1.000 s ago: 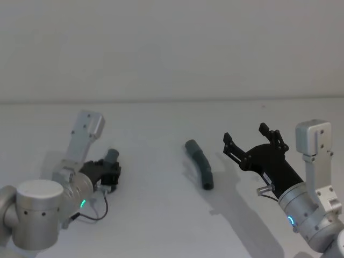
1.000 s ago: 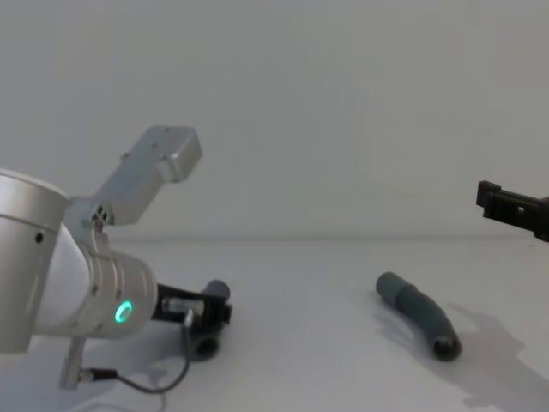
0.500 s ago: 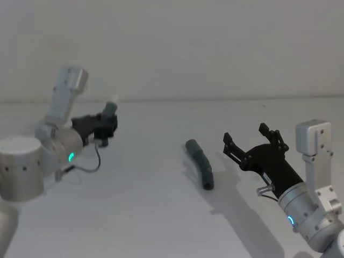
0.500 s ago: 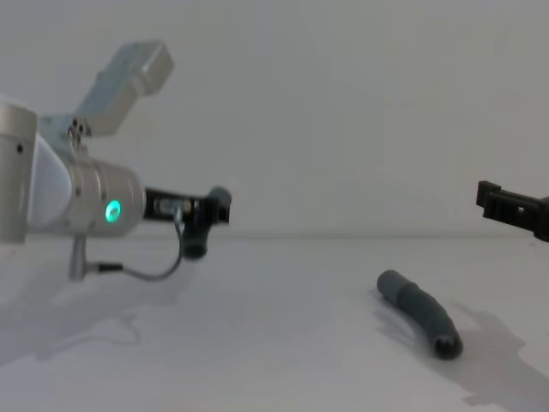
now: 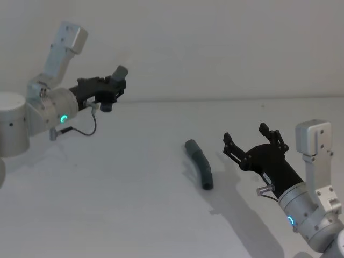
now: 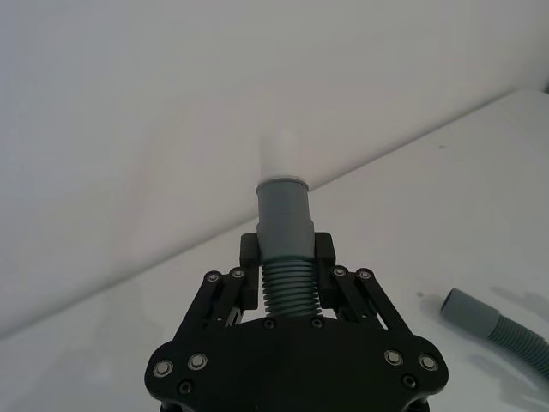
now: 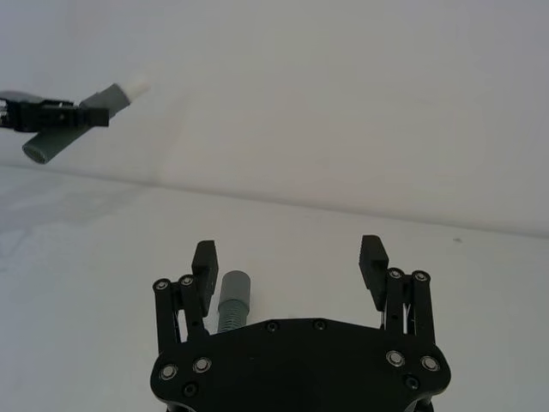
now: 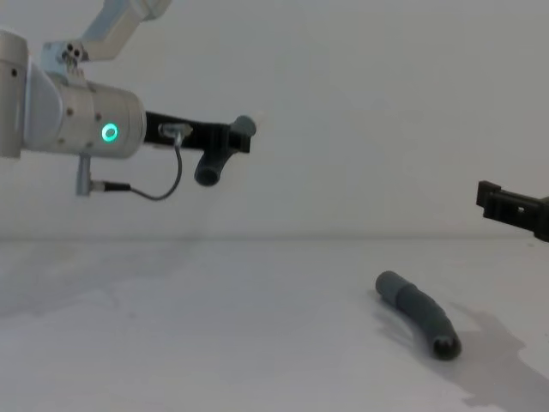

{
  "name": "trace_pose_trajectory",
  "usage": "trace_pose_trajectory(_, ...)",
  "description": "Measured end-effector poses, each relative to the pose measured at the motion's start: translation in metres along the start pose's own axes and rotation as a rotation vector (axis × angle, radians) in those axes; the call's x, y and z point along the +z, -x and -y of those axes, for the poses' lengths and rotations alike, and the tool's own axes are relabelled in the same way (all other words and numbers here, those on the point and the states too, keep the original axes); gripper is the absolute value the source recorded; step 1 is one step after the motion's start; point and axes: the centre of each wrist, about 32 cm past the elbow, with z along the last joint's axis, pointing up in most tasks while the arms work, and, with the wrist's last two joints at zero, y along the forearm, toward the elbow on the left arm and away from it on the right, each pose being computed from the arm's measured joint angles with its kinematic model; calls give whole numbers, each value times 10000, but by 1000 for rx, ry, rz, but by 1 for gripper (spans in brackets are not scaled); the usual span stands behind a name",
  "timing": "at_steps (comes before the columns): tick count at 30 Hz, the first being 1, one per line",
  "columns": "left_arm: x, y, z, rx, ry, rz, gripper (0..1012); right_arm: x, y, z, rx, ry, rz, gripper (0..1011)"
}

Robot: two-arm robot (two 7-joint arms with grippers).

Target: Use both hands to pick up one end of the pipe from the table, align the ends, and insert them.

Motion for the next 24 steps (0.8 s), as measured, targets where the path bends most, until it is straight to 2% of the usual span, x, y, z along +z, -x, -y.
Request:
trace_pose_trajectory(1,48,-40,17,-20,1,12,336,0,0,0,0,0,0,1004)
trace_pose_trajectory(2,48,-40,17,-20,1,12,336,0,0,0,0,0,0,1004)
trace_pose_trajectory(5,149,-124,54,-76,1,39,336,-1,1,0,0,1,-1,1004)
trace_pose_trajectory(11,281,-225,101,-159,-7,78,336,19,1,-2,-1,20,-6,1004)
trace_pose_trajectory(17,431,-334,158,-262,-36,131,336,65,2,-22,3,54,-16,1004)
trace_pose_trajectory(23,534,-402,195,-342,-66,180,336,113,25,-80,23,96,-23,1004)
trace_pose_trajectory(24,562,-422,206,-367,-77,196,336,118,36,-100,29,104,-25,1004)
